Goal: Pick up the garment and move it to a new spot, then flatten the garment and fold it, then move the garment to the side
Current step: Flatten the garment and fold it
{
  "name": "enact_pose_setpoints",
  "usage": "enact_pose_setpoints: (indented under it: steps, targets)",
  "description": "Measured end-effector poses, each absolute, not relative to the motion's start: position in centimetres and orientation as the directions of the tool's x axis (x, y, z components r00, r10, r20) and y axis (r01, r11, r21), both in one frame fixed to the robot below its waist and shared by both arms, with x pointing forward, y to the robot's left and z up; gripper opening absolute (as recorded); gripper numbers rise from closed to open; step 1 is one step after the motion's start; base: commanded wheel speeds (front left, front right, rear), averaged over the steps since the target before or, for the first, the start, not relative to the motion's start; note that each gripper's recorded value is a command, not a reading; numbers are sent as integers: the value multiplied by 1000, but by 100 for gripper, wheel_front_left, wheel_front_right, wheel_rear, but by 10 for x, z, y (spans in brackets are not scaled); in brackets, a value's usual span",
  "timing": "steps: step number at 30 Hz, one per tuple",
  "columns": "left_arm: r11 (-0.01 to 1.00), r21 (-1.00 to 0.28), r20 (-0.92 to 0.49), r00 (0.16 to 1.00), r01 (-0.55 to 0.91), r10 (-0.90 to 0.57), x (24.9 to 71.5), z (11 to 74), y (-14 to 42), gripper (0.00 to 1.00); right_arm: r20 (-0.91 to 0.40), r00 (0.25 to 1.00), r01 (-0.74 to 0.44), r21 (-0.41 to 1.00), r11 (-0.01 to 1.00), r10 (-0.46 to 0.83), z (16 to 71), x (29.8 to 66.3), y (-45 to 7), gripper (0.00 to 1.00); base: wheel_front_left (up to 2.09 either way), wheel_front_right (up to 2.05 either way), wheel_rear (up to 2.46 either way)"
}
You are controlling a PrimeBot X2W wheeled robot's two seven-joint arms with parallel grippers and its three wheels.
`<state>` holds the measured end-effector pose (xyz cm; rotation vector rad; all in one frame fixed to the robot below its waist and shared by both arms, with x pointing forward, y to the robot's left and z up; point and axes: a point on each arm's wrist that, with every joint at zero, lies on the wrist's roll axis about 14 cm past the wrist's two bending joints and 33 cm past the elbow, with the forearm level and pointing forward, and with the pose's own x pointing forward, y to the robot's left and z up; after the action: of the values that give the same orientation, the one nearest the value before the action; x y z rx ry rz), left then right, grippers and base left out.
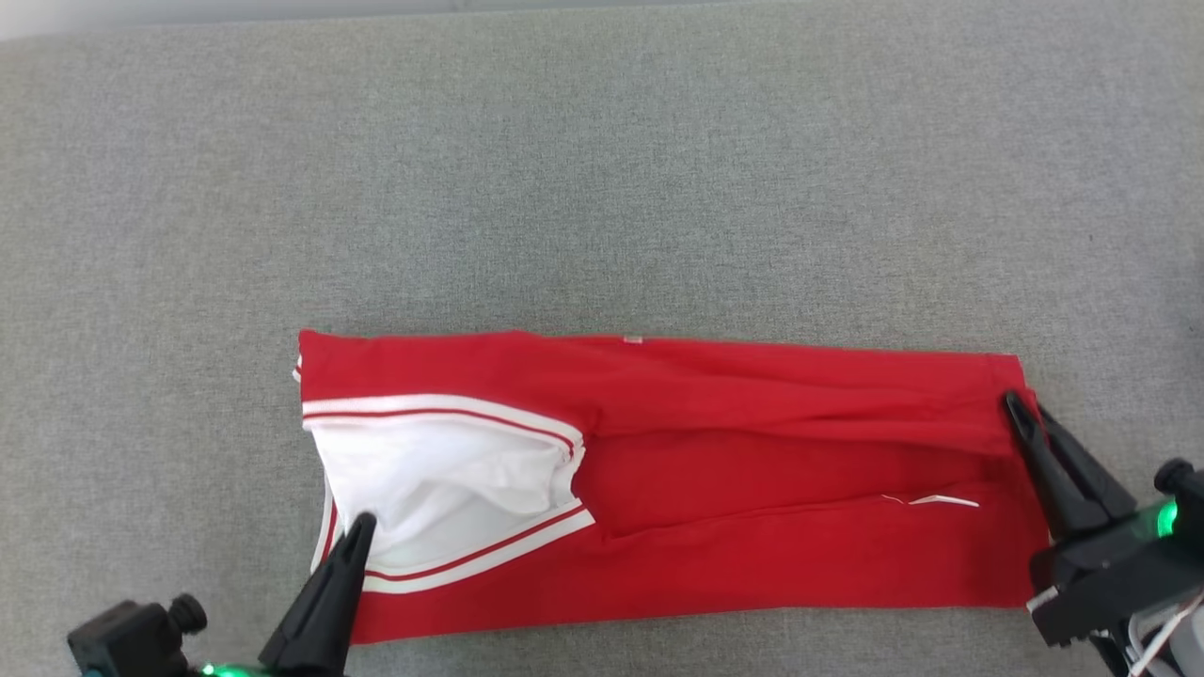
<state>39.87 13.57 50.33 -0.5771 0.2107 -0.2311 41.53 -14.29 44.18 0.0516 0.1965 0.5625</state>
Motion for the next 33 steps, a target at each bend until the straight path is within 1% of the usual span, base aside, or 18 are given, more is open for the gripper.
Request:
enact_pose_setpoints:
  steps: [5,7,8,9,10,11,12,13,14,18,22,26,29,33]
  targets:
    - [799,-589,-181,945,117,-272,391,488,135,0,-191,834,-498,140,856,517,435,406,-146,0,0,0,0]
    - [801,-590,-203,941,104,-272,389,482,135,0,-218,832,-483,167,859,510,427,401,-147,0,0,0,0]
    - [801,-591,-212,939,98,-271,388,479,135,0,-237,829,-474,181,862,506,422,400,-147,35,0,0,0]
    - [801,-591,-224,936,92,-272,387,475,135,0,-248,829,-465,193,864,502,419,399,-147,100,0,0,0]
    - [801,-592,-231,935,84,-268,386,473,136,0,-251,833,-452,206,868,494,418,399,-148,100,0,0,0]
    - [801,-594,-236,936,73,-261,386,471,137,31,-247,837,-443,220,869,489,418,400,-147,100,0,0,0]
    - [803,-593,-239,939,59,-246,387,470,139,49,-242,841,-433,234,870,484,419,401,-147,100,0,0,0]
    - [806,-589,-245,940,50,-238,386,468,141,85,-236,846,-424,248,871,479,420,401,-147,100,0,0,0]
    - [815,-578,-252,942,39,-224,386,466,144,100,-229,853,-411,263,873,470,421,402,-147,100,0,0,0]
    - [841,-541,-215,964,16,-156,389,474,158,100,-173,891,-361,296,884,421,436,408,-155,100,0,0,0]
    - [871,-491,-139,987,1,-79,397,492,170,100,-71,940,-302,280,911,334,463,420,-171,100,0,0,0]
    - [921,-389,-9,1000,-7,3,408,524,182,100,23,966,-255,248,935,257,490,428,-183,100,0,0,0]
    - [943,-334,114,993,-3,43,418,556,184,100,63,968,-249,222,943,241,506,429,-181,100,0,0,0]
    - [961,-275,242,969,23,46,429,589,177,100,93,963,-265,186,946,251,521,430,-173,100,0,0,0]
